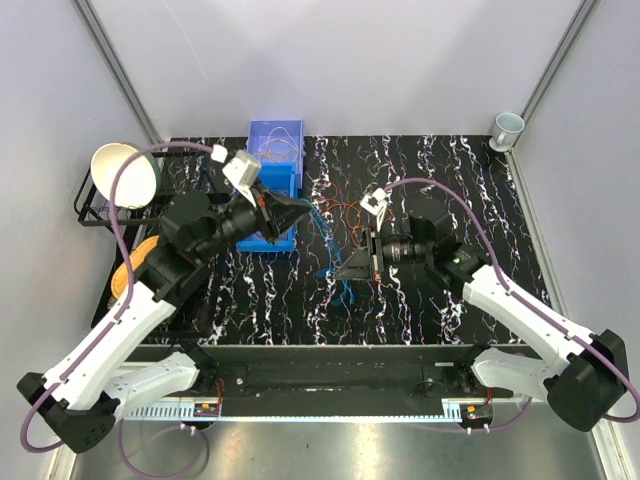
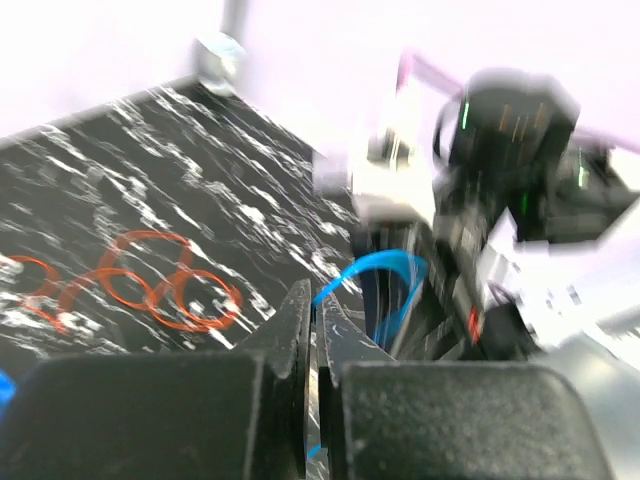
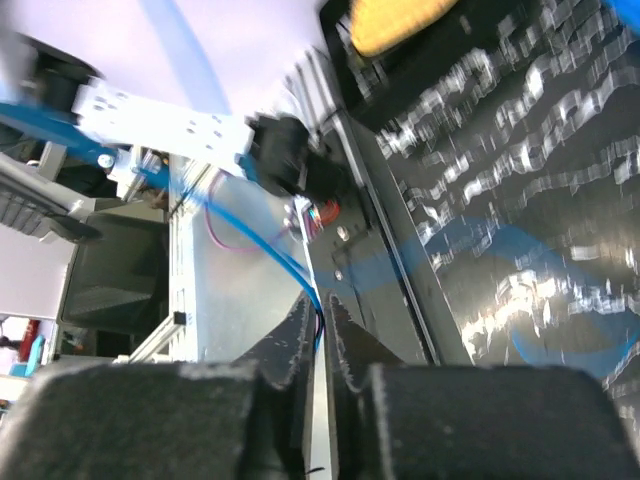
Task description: Untangle the cables
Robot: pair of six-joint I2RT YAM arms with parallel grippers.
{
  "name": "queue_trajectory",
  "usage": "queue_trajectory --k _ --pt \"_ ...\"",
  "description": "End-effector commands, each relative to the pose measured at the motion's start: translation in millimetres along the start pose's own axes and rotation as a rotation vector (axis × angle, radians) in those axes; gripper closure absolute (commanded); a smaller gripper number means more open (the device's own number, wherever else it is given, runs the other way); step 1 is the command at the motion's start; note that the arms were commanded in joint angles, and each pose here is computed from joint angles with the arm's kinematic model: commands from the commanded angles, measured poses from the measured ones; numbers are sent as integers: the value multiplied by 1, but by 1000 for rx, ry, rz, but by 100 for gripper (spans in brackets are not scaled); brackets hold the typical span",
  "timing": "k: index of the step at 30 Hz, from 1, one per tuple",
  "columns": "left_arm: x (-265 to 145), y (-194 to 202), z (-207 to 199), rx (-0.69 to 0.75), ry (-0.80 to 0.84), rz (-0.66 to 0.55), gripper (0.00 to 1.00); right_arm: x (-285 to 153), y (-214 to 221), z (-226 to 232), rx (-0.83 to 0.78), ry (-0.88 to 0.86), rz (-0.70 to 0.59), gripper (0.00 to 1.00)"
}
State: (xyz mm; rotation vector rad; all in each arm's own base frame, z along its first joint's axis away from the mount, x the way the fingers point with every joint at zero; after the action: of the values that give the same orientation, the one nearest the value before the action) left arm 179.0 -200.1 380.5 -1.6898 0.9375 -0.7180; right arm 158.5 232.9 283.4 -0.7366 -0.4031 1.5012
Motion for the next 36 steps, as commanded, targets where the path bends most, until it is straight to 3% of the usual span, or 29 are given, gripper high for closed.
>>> queue_trajectory --k 1,7,10,14,16,24,30,36 --pt "-2 -48 9 80 -155 -101 100 0 19 -22 55 76 20 82" --pt "11 -76 15 111 -199 -103 100 6 36 -39 120 105 37 80" --pt "20 -84 28 123 -291 -77 100 6 36 -44 114 126 31 77" --pt "36 -93 64 114 -511 -108 100 5 37 -50 101 181 19 75" --pt "43 -100 75 116 -536 -148 100 5 37 -56 110 232 7 75" --pt "82 -130 145 88 -654 -232 100 6 48 -76 168 335 4 80" --pt "107 -165 205 121 -698 -320 100 11 48 -80 172 318 27 83" --pt "134 -166 295 88 -760 -359 100 21 51 -87 216 281 73 85"
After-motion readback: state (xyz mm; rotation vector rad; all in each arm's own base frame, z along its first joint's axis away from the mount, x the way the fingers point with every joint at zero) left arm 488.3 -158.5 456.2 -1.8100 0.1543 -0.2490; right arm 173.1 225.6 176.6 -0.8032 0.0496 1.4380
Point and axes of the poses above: each gripper's point midway between its finger pads, its own x axis out along the fingers, its own z axis along the line the jaws close on, y = z × x, the point moved 7 cm from there along -x, back along the fingers, and after that the axes turned 2 degrees about x, right-handed, at the moved point
